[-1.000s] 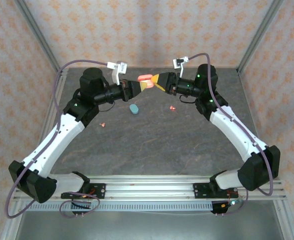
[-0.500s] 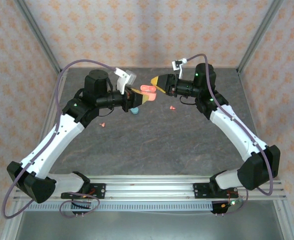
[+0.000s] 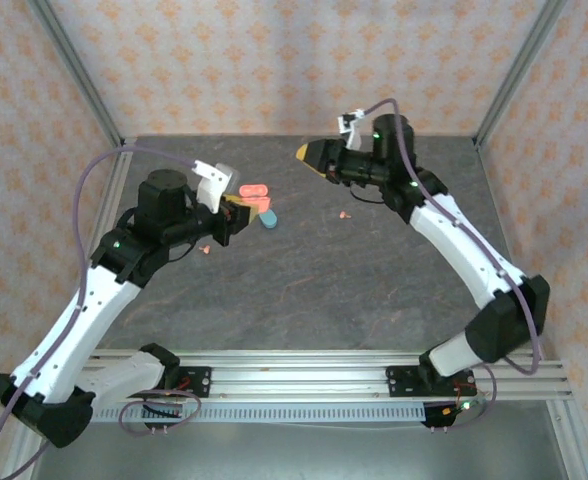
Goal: Insert the wireless bluetooth earbuds into the charging case
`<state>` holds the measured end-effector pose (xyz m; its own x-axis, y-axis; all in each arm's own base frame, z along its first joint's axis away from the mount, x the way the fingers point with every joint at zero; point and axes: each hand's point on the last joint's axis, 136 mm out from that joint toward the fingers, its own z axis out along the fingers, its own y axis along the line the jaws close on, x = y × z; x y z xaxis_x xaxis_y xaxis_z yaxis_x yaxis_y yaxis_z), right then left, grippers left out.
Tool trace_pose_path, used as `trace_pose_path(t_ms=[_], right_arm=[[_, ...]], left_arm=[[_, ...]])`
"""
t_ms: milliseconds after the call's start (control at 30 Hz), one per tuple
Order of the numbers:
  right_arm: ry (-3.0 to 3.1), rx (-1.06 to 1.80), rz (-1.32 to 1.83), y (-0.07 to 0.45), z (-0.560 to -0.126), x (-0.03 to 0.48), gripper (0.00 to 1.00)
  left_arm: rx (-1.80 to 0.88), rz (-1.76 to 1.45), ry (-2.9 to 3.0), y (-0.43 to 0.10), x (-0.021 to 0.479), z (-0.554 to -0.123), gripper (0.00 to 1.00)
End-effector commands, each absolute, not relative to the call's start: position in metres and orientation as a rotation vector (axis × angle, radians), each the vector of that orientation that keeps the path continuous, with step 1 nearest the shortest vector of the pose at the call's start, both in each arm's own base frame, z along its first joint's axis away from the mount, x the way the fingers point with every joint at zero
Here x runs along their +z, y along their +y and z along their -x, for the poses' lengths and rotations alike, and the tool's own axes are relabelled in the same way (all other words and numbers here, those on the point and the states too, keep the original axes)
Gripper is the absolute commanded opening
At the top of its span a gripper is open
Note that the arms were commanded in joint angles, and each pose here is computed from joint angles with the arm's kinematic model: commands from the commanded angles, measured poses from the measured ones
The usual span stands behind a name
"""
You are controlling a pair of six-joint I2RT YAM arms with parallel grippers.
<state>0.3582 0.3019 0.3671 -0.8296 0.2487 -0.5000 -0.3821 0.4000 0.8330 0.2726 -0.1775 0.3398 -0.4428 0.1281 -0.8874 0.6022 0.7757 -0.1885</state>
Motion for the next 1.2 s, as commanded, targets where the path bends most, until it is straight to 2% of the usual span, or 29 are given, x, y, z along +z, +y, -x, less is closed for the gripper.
trace_pose_path(t_ms=[0,267,567,867,1167], right_arm=[[2.258,1.299,0.148,0.332,-0.368,0.317,0.36],[2.514,1.155,0.458,0.440,-0.357,0.216,0.35],[2.561,0.925,0.653,0.518,-0.360,0.130,0.28],[2.442,0.781,0.754,0.550,-0.368,0.082,0.29],[2.391,0.774,0.839,0.574,-0.355,0.052,0.41]], left_arm=[[-0.464,-0.528,2.013,-0.152,0.328,-0.263,0.00],[-0.389,-0.521,2.012,-0.129,0.320,-0.235,0.00],[-0.365,-0.516,2.014,-0.120,0.316,-0.223,0.00],[-0.432,-0.493,2.028,-0.127,0.310,-0.222,0.00],[-0.455,-0.515,2.053,-0.129,0.303,-0.216,0.00]])
